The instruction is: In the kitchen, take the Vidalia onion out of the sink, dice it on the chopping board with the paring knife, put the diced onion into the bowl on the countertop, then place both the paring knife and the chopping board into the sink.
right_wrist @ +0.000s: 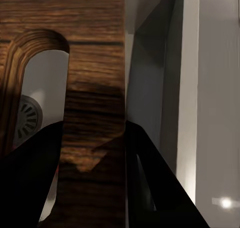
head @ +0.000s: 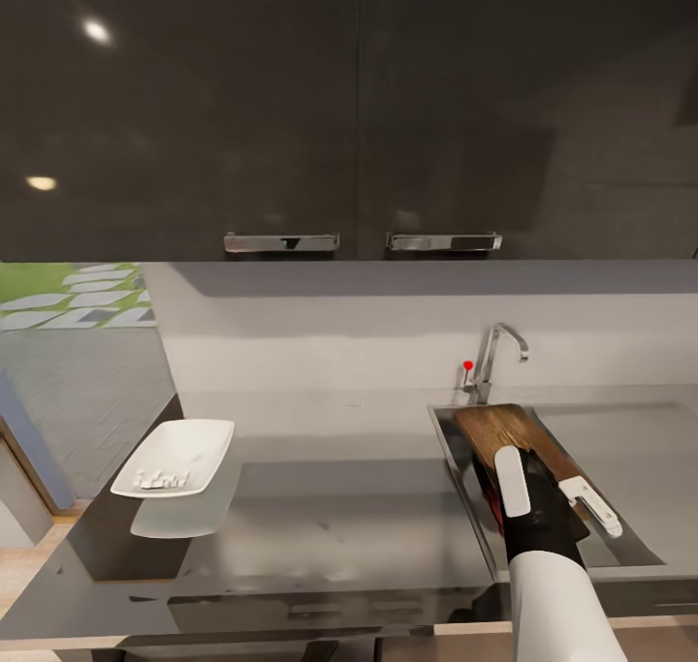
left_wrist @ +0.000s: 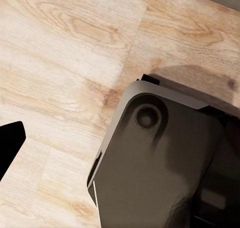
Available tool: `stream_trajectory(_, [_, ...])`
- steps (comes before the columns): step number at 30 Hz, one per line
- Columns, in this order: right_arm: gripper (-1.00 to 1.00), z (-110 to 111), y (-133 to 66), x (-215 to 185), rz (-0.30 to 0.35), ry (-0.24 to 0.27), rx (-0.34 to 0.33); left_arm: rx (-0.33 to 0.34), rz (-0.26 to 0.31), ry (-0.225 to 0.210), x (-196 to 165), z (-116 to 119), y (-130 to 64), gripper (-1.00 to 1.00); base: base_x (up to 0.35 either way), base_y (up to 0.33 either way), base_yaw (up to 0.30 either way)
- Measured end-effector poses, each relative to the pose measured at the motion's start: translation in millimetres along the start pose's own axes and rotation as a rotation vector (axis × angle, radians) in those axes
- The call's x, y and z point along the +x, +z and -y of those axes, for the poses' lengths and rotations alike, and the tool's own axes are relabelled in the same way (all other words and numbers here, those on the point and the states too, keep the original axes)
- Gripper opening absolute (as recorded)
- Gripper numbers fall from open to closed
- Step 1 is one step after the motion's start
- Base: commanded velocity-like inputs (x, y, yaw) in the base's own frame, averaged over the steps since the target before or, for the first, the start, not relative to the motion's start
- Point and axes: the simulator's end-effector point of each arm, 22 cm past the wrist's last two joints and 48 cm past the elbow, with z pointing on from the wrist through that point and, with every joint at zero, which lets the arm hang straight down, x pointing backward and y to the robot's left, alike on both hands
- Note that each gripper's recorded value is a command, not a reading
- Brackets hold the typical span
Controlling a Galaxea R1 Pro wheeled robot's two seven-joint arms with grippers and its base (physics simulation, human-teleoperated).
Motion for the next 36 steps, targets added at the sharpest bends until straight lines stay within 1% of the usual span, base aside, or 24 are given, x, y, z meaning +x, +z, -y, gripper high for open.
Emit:
stream_trajectory(6, [-1.00,2,1.5,0,-0.002,0.009,0.006,0.000,0.000,0.000,0,0,0.0,1.00,0.000,0.000,0.000])
stream_trajectory(8, [-1.00,11,7.8,0,-0.018,0.027,0.028,0.000,0.000,0.000,0,0,0.0,1.00,0.000,0.000,0.000])
stream_trajectory(12, [-1.00,17,13.7,4,-0.036,0.042,0.046,0.000,-0.005,0.001,2,0,0.0,1.00,0.000,0.000,0.000])
stream_trajectory(26, [-1.00,19,21.7,10,-0.038,0.029,0.063,-0.008,-0.025,0.006,10,-2,0.4,1.00,0.001,0.000,0.000])
stream_trajectory(31, [-1.00,20,24.0,13,-0.039,0.023,0.068,-0.011,-0.030,0.007,13,-4,0.4,1.00,0.189,0.087,0.000])
stream_trajectory(36, [-1.00,20,26.6,15,-0.039,0.019,0.074,-0.014,-0.038,0.009,15,-5,0.8,1.00,0.052,0.019,0.000])
